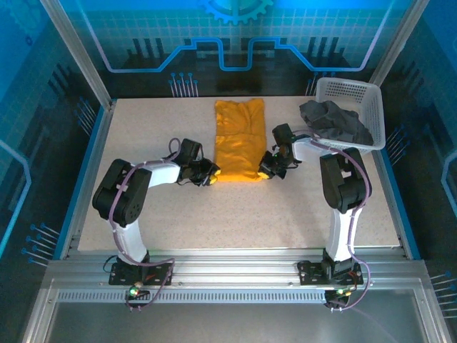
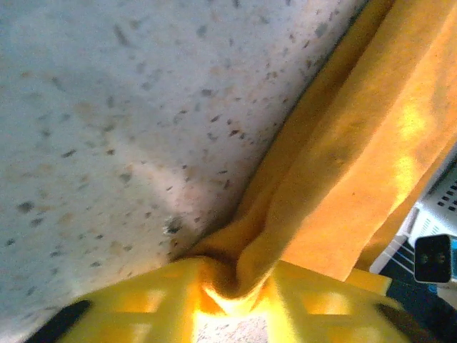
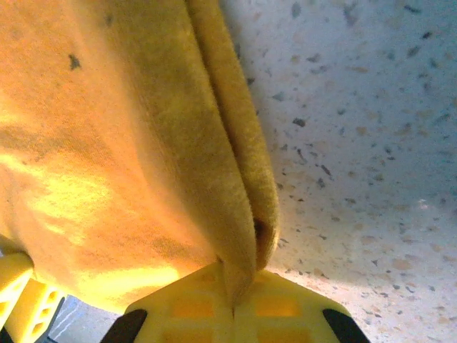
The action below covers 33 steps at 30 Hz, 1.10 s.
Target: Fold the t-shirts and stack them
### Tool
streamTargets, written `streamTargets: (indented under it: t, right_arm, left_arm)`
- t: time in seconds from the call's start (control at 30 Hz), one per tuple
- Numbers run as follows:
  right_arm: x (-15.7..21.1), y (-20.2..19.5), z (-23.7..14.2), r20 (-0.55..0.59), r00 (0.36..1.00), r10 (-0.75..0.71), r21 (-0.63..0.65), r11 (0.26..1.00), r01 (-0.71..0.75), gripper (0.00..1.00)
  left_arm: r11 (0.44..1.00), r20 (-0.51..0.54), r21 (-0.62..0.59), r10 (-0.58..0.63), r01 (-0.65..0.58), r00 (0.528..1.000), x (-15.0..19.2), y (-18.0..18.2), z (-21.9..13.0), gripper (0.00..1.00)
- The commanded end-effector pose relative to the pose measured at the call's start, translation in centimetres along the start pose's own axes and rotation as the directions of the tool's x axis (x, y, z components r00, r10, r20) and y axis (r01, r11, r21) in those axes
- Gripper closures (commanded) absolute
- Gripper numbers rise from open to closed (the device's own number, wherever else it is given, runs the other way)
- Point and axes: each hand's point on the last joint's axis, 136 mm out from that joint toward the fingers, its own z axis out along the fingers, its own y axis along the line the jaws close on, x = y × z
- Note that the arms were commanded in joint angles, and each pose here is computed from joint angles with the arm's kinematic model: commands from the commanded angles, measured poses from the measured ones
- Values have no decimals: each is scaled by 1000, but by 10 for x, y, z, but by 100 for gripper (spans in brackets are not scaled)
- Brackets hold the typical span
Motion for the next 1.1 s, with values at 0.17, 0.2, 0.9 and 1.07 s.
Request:
streamTargets:
  t: [0.17, 0.2, 0.9, 1.07]
  right_arm:
    - [18, -9, -10, -16, 999, -32, 61, 998, 33, 99]
    - [20, -10, -10, -18, 999, -30, 59, 998, 31, 99]
    - [43, -20, -11, -41, 997, -72, 89, 993, 75, 100]
    - [68, -31, -13, -69, 990, -120, 110, 986, 127, 100]
  left_arm:
    - [998, 26, -64, -1, 3, 1000, 12, 11, -31, 55]
    - [999, 18, -52, -3, 4, 1000, 13, 10, -29, 56]
    - [975, -72, -210, 50, -65, 996, 42, 26, -9, 100]
    - [977, -83, -201, 61, -77, 995, 53, 46, -24, 100]
